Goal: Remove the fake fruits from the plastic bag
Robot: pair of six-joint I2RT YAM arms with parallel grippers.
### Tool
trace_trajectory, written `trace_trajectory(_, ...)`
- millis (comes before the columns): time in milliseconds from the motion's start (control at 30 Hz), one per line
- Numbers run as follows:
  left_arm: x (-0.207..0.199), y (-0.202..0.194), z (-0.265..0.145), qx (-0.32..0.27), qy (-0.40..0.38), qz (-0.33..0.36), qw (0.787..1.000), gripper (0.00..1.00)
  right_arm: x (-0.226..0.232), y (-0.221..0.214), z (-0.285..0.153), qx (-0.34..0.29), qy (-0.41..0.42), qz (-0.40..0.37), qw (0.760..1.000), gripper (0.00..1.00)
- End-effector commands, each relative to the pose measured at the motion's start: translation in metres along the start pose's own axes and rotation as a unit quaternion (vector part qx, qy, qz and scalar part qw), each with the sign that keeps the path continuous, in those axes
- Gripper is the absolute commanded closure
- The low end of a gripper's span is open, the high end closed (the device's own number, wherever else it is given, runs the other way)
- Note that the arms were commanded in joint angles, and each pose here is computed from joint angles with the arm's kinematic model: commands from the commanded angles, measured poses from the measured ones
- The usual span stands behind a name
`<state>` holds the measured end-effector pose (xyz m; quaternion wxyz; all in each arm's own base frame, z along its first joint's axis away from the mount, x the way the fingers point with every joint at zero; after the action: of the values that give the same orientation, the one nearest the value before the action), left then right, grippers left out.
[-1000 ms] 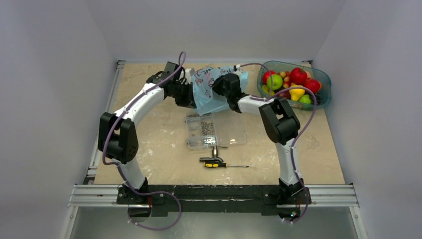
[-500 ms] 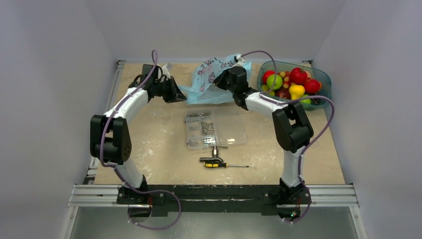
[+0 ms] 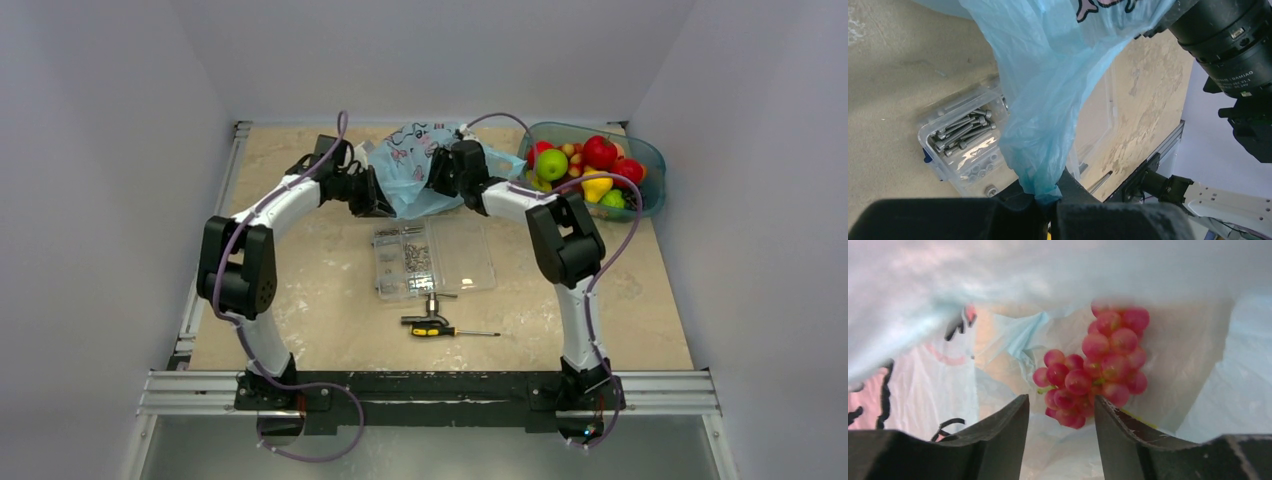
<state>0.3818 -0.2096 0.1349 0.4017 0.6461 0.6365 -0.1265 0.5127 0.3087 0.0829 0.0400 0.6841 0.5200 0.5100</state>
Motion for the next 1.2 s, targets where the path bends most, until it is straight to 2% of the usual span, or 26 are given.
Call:
trace_trajectory(0,-0.005,0.015,-0.007,-0.021,0.001,0.008,1.0,1.0,0.022,0.024,-0.032,-0.053,0.011,-0.008,0.999,0.47)
trace_trajectory(133,-0.007,0.016,-0.01,-0.026,0.003,0.011,1.0,1.0,0.009,0.03,-0.057,-0.118,-0.022,0.037,0.992,0.41)
trace_trajectory(233,-0.009,0.016,-0.012,-0.029,0.002,0.015,0.999,1.0,-0.003,0.031,-0.058,-0.144,-0.041,0.075,0.986,0.4)
trace_trajectory(367,-0.008,0.015,-0.013,-0.027,0.005,0.02,0.999,1.0,0.011,0.039,-0.038,-0.142,-0.02,0.082,0.986,0.4)
trace_trajectory(500,-0.01,0.014,-0.011,-0.023,0.003,0.021,1.0,1.0,0.005,0.04,-0.018,-0.15,-0.035,0.096,0.983,0.41)
trace_trajectory(833,-0.011,0.012,-0.007,-0.016,-0.003,0.017,1.0,1.0,-0.004,0.052,0.018,-0.18,-0.082,0.041,0.979,0.41)
trace_trajectory(933,-0.012,0.013,-0.008,-0.017,-0.004,0.015,1.0,1.0,0.0,0.053,0.023,-0.191,-0.091,0.012,0.977,0.47)
trace_trajectory(1000,-0.013,0.013,-0.008,-0.017,-0.006,0.017,1.0,1.0,0.005,0.05,0.026,-0.194,-0.095,-0.01,0.976,0.57)
trace_trajectory(1100,-0.012,0.013,-0.008,-0.016,-0.005,0.016,1.0,1.0,0.009,0.049,0.028,-0.2,-0.105,-0.029,0.974,0.77)
trace_trajectory(1167,-0.012,0.014,-0.009,-0.017,-0.004,0.017,1.0,1.0,0.011,0.047,0.029,-0.203,-0.11,-0.038,0.972,0.82)
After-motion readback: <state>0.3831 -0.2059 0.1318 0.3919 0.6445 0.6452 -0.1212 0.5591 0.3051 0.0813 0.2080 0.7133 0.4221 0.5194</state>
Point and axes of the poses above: each gripper's point midway between its finger pads, its own z axis out along the fingers, its own x axis along the line the jaws close on, y = z × x, the point moved 1 cm from there along -z, back along the fingers, and after that the axes turned 4 degrees about z, right-handed, at the moved point
